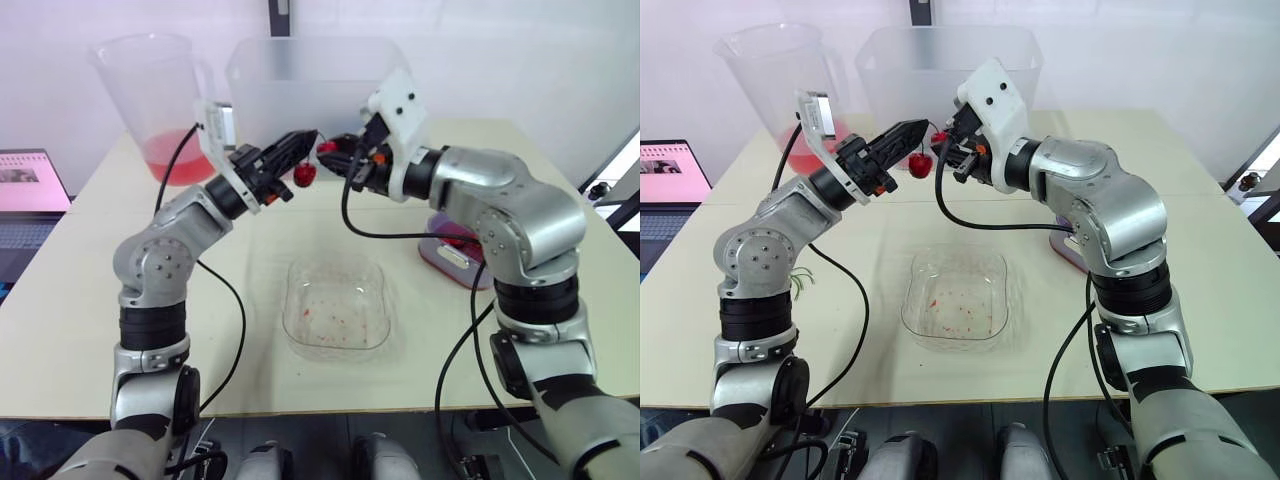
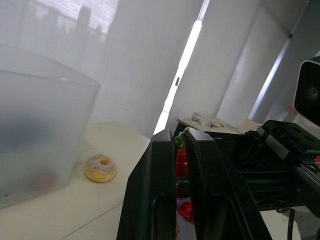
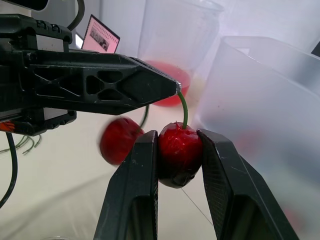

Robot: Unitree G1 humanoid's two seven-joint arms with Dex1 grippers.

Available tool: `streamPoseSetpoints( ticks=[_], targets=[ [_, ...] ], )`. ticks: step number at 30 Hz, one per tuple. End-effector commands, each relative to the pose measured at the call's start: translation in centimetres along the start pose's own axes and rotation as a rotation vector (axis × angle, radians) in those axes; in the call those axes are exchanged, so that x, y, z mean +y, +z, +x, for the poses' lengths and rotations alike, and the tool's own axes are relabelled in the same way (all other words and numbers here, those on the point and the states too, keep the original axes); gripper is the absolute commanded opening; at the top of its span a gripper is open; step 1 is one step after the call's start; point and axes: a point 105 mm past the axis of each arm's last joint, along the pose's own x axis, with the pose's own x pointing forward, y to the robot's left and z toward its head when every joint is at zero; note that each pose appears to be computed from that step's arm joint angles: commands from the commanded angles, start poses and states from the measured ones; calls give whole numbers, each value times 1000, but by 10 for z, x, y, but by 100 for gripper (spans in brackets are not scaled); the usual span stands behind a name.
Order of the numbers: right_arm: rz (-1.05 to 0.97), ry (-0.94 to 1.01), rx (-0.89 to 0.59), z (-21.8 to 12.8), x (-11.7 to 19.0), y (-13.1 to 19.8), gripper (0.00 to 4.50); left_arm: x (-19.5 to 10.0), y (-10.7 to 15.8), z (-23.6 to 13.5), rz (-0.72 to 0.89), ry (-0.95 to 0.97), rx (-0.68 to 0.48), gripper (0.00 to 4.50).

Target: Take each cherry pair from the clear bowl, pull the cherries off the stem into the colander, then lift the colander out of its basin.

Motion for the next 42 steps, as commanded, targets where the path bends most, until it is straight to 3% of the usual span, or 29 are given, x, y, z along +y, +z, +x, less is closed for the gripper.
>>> streamPoseSetpoints(
  ticks=[1, 25, 26, 36, 39, 42],
  targets=[
    [-30, -1, -64, -5, 2, 18, 118, -7, 7, -1, 29, -17, -22, 48],
    [-41, 34, -52, -6, 10, 15, 118, -11, 7, 7, 49, -41, -52, 48],
    [-41, 33, -53, -6, 10, 15, 118, -11, 6, 7, 46, -43, -51, 22],
    [-48, 57, -9, -9, 15, 2, 118, -9, 14, 5, -11, -33, -101, 22],
    [-12, 74, -6, -12, 16, -2, 215, -8, 15, 4, -8, -33, -97, 0],
    [-38, 65, 8, -14, 12, -5, 364, -5, 17, 2, -3, -22, -98, 0]
  ],
)
